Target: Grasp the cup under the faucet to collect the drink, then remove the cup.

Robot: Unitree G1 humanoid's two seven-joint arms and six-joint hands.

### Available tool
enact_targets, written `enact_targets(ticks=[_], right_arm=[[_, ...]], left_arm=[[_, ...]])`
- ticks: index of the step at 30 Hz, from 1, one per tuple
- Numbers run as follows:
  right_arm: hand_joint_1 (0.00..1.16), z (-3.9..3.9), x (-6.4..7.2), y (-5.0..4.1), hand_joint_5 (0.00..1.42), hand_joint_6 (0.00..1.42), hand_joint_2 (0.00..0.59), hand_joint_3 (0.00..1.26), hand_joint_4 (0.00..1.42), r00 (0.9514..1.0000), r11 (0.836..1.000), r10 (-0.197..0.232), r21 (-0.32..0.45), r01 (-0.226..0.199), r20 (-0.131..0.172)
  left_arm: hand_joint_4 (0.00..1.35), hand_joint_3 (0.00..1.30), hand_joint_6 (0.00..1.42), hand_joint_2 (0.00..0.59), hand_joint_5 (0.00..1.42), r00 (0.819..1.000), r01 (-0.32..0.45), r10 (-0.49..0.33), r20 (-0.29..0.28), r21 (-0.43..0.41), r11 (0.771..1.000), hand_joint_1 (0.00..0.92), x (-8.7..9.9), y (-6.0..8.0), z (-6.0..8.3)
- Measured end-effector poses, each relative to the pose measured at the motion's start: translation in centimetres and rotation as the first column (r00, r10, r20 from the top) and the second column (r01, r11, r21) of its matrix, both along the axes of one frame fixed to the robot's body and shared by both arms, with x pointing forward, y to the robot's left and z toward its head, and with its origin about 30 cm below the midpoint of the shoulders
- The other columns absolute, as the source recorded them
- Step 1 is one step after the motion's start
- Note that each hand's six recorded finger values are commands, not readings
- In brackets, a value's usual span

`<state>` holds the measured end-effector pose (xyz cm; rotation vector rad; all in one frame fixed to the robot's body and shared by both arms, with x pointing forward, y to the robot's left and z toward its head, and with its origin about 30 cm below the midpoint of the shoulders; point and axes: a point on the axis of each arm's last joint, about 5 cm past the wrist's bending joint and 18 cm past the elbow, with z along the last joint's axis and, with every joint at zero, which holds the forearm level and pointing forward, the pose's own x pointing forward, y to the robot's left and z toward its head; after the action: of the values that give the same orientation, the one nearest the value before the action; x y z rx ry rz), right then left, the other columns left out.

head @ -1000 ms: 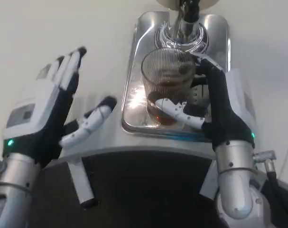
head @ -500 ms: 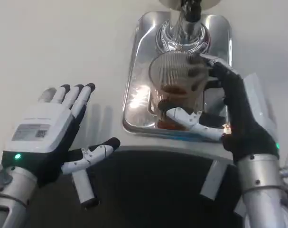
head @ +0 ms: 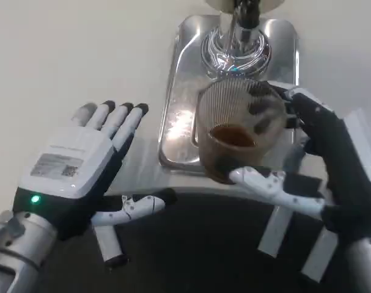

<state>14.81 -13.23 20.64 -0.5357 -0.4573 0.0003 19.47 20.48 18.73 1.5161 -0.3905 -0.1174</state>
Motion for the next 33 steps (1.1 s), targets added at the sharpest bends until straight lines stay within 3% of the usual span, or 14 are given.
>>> enact_targets(ticks=[4, 8, 14, 19, 27, 33], right_arm=[[1.16, 0.62, -1.4, -0.91, 0.84, 1.12, 0.324, 0.76, 0.78, 1.0, 1.0, 0.01, -0.024, -0.01, 0.0], [1.16, 1.14, -2.6, -1.25, 0.84, 1.12, 0.324, 0.76, 0.78, 0.9995, 0.999, 0.03, -0.029, -0.03, -0.008], [1.16, 1.85, -3.2, -2.2, 0.84, 1.12, 0.324, 0.76, 0.78, 0.9989, 0.998, 0.047, -0.05, -0.047, -0.005], [1.16, 1.76, -3.5, -2.93, 0.84, 1.14, 0.324, 0.77, 0.79, 0.9983, 0.996, 0.055, -0.073, -0.056, -0.017], [1.16, 1.29, -4.4, -2.99, 0.85, 1.14, 0.321, 0.77, 0.79, 0.996, 0.993, 0.086, -0.074, -0.088, -0.025], [1.16, 1.01, -4.7, -2.99, 0.85, 1.14, 0.318, 0.77, 0.79, 0.994, 0.993, 0.096, -0.07, -0.1, -0.053]], left_arm=[[0.0, 0.0, 0.0, 0.125, 0.0, 1.0, 0.009, -0.009, 0.001, 0.004, 1.0, 0.0, -0.4, 0.2, 0.1], [0.0, 0.0, 0.0, 0.125, 0.0, 1.0, 0.03, -0.03, -0.009, 0.013, 0.999, 0.0, -0.6, 0.2, 0.1], [0.0, 0.0, 0.0, 0.123, 0.0, 0.997, 0.065, -0.064, -0.031, 0.032, 0.997, 0.0, -1.6, 0.7, 0.4], [0.0, 0.0, 0.0, 0.122, 0.0, 0.997, 0.065, -0.064, -0.048, 0.029, 0.997, 0.0, -1.9, 0.9, 0.4], [0.0, 0.0, 0.0, 0.124, 0.0, 0.995, 0.093, -0.093, -0.042, 0.016, 0.996, 0.0, -2.1, 0.5, 0.8], [0.0, 0.0, 0.0, 0.125, 0.0, 0.994, 0.098, -0.098, -0.042, 0.007, 0.995, 0.0, -2.1, 0.3, 0.8]])
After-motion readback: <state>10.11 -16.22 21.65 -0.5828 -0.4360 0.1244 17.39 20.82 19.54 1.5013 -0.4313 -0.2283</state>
